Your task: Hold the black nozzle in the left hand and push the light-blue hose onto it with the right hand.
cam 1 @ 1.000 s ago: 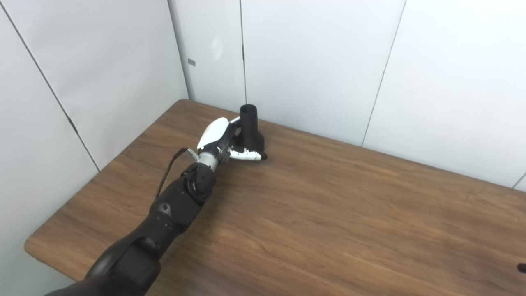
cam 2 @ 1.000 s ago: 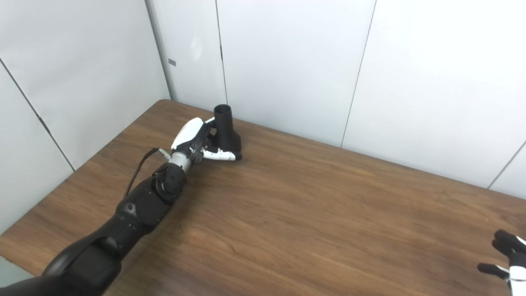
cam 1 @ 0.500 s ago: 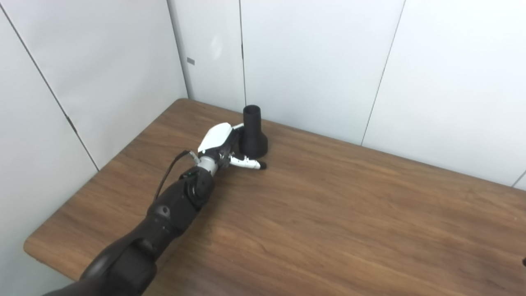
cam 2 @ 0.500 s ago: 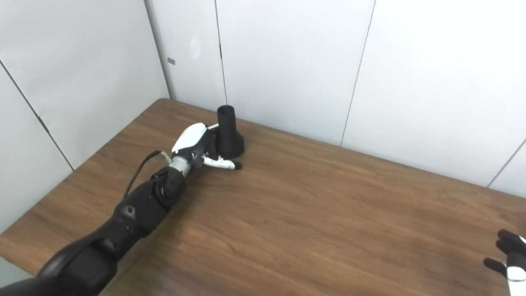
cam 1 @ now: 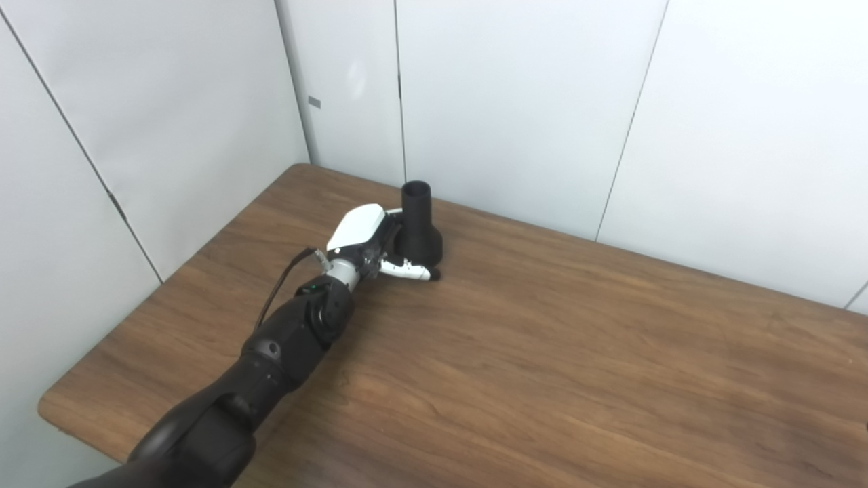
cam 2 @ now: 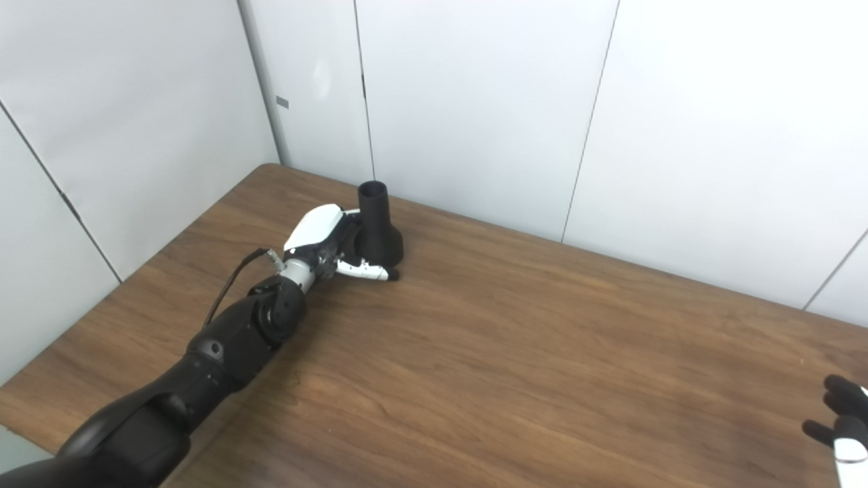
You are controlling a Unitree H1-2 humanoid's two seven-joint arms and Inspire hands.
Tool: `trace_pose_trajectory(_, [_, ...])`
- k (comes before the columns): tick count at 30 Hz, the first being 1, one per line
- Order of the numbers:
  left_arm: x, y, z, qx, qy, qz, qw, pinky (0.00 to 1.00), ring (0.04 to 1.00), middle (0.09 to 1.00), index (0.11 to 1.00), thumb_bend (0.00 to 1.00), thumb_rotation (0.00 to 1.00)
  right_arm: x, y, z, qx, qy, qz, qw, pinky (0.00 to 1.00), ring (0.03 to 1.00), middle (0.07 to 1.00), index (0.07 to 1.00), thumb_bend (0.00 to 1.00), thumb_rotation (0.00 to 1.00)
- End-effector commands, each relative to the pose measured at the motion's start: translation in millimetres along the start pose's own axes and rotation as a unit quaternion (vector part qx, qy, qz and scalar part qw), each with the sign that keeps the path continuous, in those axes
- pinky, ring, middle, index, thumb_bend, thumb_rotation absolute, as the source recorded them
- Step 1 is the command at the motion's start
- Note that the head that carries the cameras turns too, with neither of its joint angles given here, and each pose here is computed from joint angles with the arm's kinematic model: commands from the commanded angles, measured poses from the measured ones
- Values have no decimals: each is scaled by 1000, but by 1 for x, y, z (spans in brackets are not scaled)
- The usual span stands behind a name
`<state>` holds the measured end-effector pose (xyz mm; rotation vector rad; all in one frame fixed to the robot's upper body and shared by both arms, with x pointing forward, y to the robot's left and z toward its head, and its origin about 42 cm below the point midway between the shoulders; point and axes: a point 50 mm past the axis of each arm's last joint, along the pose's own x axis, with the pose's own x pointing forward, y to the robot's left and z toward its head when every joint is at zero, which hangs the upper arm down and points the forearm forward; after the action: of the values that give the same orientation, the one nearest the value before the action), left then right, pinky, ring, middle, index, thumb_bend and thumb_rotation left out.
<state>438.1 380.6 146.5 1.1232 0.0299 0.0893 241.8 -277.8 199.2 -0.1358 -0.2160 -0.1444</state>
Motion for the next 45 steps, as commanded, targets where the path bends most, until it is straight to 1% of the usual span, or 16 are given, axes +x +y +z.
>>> trace_pose_trajectory(1, [-3, -5, -15, 25, 29, -30, 999, 983, 841, 755, 721, 1000, 310, 4, -4, 13, -2, -32, 1, 999, 691, 837, 834, 742, 0, 574])
trace_pose_trajectory(3, [-2, -4, -11, 27, 28, -32, 999, 993, 846, 757, 722, 1000, 348, 3, -4, 13, -7, -32, 1, 999, 711, 846, 840, 748, 0, 566])
trace_pose_trajectory(7, [-2, -3, -3, 35, 23, -23, 999, 1000, 838, 711, 684, 981, 312, 2, -3, 15, -5, -29, 0, 1000, 728, 851, 844, 747, 0, 566])
trace_pose_trajectory(11, [-3, -4, -3, 42, 9, -9, 999, 1000, 816, 632, 596, 915, 179, 2, -3, 15, -6, -31, 1, 1000, 673, 834, 835, 740, 0, 548])
trace_pose_trajectory(12, [-4, -4, -3, 44, 4, -7, 999, 1000, 811, 604, 534, 684, 112, 2, -3, 15, -6, -32, 2, 999, 659, 828, 831, 736, 0, 546])
trace_pose_trajectory(13, [-4, -4, -4, 52, -2, -9, 999, 1000, 810, 594, 513, 606, 89, 3, -3, 15, -5, -33, 2, 999, 654, 827, 829, 734, 0, 545])
trace_pose_trajectory(15, [-5, -4, -5, 71, -10, -15, 997, 1000, 819, 569, 494, 539, 65, 3, -3, 15, -4, -33, 3, 999, 660, 831, 830, 735, 0, 545])
trace_pose_trajectory(19, [-10, -5, -1, 112, -36, -16, 993, 1000, 787, 515, 473, 524, 6, 2, -3, 16, -7, -33, 4, 999, 666, 831, 827, 731, 0, 547])
trace_pose_trajectory(24, [-11, -9, -5, 148, -54, -28, 987, 1000, 707, 533, 458, 519, 0, 2, -2, 16, -11, -35, 2, 999, 636, 817, 815, 720, 0, 547])
trace_pose_trajectory(33, [-9, -9, -2, 165, -56, -41, 984, 954, 498, 472, 509, 522, 0, 3, -1, 16, -10, -36, 0, 999, 613, 812, 810, 714, 0, 546])
trace_pose_trajectory(36, [-9, -10, -2, 162, -68, -33, 984, 867, 443, 426, 531, 518, 0, 4, -2, 18, -18, -39, -6, 999, 574, 795, 800, 706, 0, 549])
trace_pose_trajectory(39, [-10, -11, 1, 157, -68, -29, 985, 727, 397, 468, 492, 526, 0, 7, -3, 21, -25, -49, -11, 998, 535, 785, 794, 699, 33, 582])
trace_pose_trajectory(40, [-11, -11, 2, 157, -75, -25, 984, 512, 356, 471, 489, 527, 0, 8, -3, 23, -26, -52, -12, 998, 509, 780, 792, 696, 41, 614])
trace_pose_trajectory(42, [-11, -11, 4, 153, -88, -23, 984, 266, 261, 471, 487, 527, 0, 9, -5, 26, -24, -56, -15, 998, 489, 778, 793, 694, 47, 642])
trace_pose_trajectory(43, [-11, -11, 6, 150, -94, -21, 984, 185, 204, 471, 487, 527, 0, 10, -5, 28, -23, -58, -18, 998, 470, 767, 787, 686, 65, 652])
trace_pose_trajectory(45, [-11, -12, 9, 142, -101, -21, 984, 147, 180, 471, 487, 527, 0, 11, -6, 32, -24, -61, -25, 998, 434, 741, 770, 671, 59, 665])
